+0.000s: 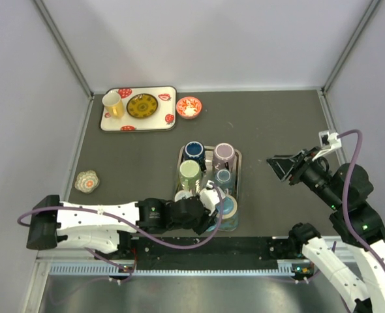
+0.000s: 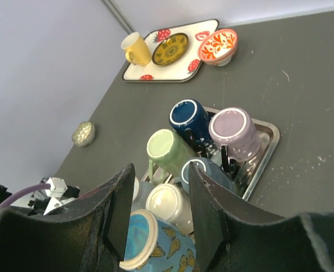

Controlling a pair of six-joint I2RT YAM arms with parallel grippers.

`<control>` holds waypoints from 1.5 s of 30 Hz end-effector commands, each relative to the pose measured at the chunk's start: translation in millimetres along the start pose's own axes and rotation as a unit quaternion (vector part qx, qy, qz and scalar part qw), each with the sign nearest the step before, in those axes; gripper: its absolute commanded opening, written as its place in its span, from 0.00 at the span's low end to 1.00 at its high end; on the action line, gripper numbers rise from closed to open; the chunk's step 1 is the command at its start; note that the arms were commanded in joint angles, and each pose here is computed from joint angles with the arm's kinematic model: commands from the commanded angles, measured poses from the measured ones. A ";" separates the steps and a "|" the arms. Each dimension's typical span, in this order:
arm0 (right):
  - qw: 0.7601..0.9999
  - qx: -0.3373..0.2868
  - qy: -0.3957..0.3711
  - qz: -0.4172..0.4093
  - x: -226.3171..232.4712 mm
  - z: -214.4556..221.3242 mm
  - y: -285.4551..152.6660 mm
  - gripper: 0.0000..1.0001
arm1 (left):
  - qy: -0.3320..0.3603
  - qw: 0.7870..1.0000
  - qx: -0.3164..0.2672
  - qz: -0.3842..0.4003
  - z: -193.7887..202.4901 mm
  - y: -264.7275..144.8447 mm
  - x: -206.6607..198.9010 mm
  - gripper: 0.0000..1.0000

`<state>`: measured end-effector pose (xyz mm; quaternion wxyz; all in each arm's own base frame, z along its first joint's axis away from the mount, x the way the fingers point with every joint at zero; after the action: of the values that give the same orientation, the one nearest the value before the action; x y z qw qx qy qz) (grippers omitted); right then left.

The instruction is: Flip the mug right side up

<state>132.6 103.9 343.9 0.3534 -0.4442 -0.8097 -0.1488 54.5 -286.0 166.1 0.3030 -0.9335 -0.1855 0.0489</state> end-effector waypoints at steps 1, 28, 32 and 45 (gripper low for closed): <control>1.000 -0.003 -0.005 -0.002 -1.4 1.5 0.0 0.43 | -0.036 0.994 -0.105 0.003 -55.9 -2.0 -5.3 0.00; 1.000 0.015 -0.005 0.012 -16.7 15.0 8.5 0.43 | -0.029 0.996 0.012 -0.084 6.3 49.1 8.1 0.00; 1.000 0.017 -0.005 0.011 -16.6 15.0 10.0 0.43 | -0.030 0.996 0.017 -0.086 5.9 56.4 6.5 0.00; 1.000 0.020 -0.005 0.013 -18.5 17.1 10.2 0.43 | -0.043 0.995 0.031 -0.083 12.4 47.0 6.2 0.25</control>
<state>138.3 106.1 312.0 0.3739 -0.4556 -0.7995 -0.1159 69.2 -312.2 110.2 0.3551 -0.8959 -0.2594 0.0634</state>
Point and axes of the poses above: each gripper's point midway between its finger pads, its own y axis out along the fingers, its own x axis along the line the jaws close on, z = x × y, the point moved 5 cm from there along -y, back along the fingers, and after that the axes turned 15 degrees about y, right-handed, at the moved point
